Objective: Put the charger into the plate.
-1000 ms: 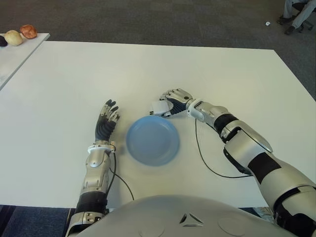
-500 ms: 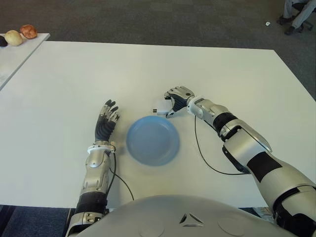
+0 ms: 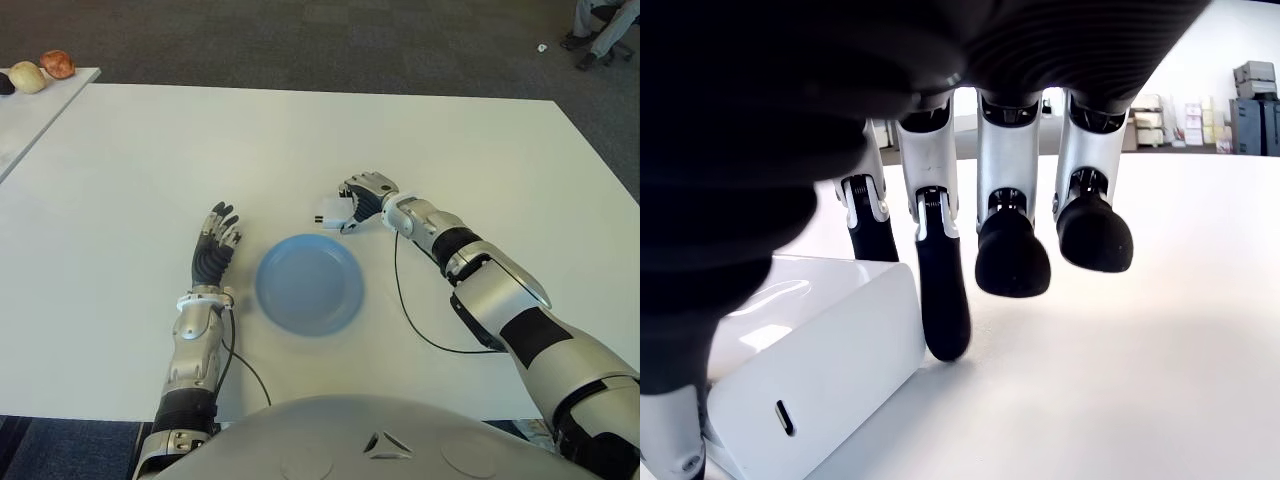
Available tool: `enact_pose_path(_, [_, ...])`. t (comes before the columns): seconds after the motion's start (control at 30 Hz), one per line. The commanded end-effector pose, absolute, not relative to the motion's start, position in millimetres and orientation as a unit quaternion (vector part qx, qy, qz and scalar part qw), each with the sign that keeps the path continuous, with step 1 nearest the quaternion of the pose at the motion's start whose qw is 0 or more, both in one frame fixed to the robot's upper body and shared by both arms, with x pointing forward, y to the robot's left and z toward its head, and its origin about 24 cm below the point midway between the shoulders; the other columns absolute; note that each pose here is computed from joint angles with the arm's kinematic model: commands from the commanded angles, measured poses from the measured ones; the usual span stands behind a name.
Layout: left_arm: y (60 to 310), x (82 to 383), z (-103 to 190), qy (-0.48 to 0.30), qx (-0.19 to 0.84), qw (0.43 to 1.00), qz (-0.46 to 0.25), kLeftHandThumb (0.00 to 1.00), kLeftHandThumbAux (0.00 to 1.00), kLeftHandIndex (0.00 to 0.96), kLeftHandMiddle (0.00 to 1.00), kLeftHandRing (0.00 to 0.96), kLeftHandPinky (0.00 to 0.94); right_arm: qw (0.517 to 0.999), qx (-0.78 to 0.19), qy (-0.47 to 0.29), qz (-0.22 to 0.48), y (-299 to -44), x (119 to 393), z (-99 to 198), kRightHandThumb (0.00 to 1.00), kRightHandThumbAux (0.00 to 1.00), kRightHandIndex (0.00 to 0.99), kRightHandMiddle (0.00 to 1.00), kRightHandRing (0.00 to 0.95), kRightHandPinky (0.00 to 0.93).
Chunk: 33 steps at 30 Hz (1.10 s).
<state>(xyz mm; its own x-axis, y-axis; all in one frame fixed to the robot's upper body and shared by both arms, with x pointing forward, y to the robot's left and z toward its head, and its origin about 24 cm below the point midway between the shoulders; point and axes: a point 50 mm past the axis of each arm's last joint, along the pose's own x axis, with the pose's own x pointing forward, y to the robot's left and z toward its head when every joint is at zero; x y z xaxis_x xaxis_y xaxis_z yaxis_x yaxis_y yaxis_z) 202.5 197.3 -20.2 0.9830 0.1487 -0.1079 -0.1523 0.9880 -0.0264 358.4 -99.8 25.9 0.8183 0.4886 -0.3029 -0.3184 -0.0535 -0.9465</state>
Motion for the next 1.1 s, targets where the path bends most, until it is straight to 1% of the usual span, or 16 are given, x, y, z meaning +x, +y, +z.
enact_pose_path(0.03, [197.6,197.0,-30.4,0.084,-0.025,0.993,0.075,0.054,0.635,0.028,0.114,0.139,0.180,0.672,-0.679,-0.038,0.294,-107.6,354.6,15.6,0.852,0.679,0.396,0.533,0.818,0.794])
enact_pose_path(0.4, [198.0,197.2,-30.9,0.084,-0.027,0.993,0.076,0.051,0.620,0.036,0.115,0.138,0.180,0.681,-0.680,-0.035,0.270,-110.9,357.4,17.9,0.851,0.680,0.395,0.536,0.821,0.798])
enact_pose_path(0.63, [197.4,196.8,-31.2,0.083,-0.026,0.993,0.074,0.050,0.625,0.030,0.110,0.133,0.174,0.700,-0.668,-0.033,0.249,-116.4,358.9,20.1,0.850,0.680,0.395,0.536,0.822,0.805])
enact_pose_path(0.9, [197.6,196.6,-31.6,0.083,-0.024,0.994,0.074,0.053,0.610,0.027,0.110,0.131,0.170,0.734,-0.644,-0.055,0.210,-125.4,375.3,51.1,0.850,0.680,0.395,0.537,0.828,0.816])
enact_pose_path(1.1, [198.8,197.6,-31.9,0.083,-0.024,0.993,0.077,0.053,0.609,0.032,0.114,0.135,0.178,0.762,-0.616,-0.080,0.185,-124.0,377.0,60.1,0.851,0.680,0.395,0.537,0.837,0.803])
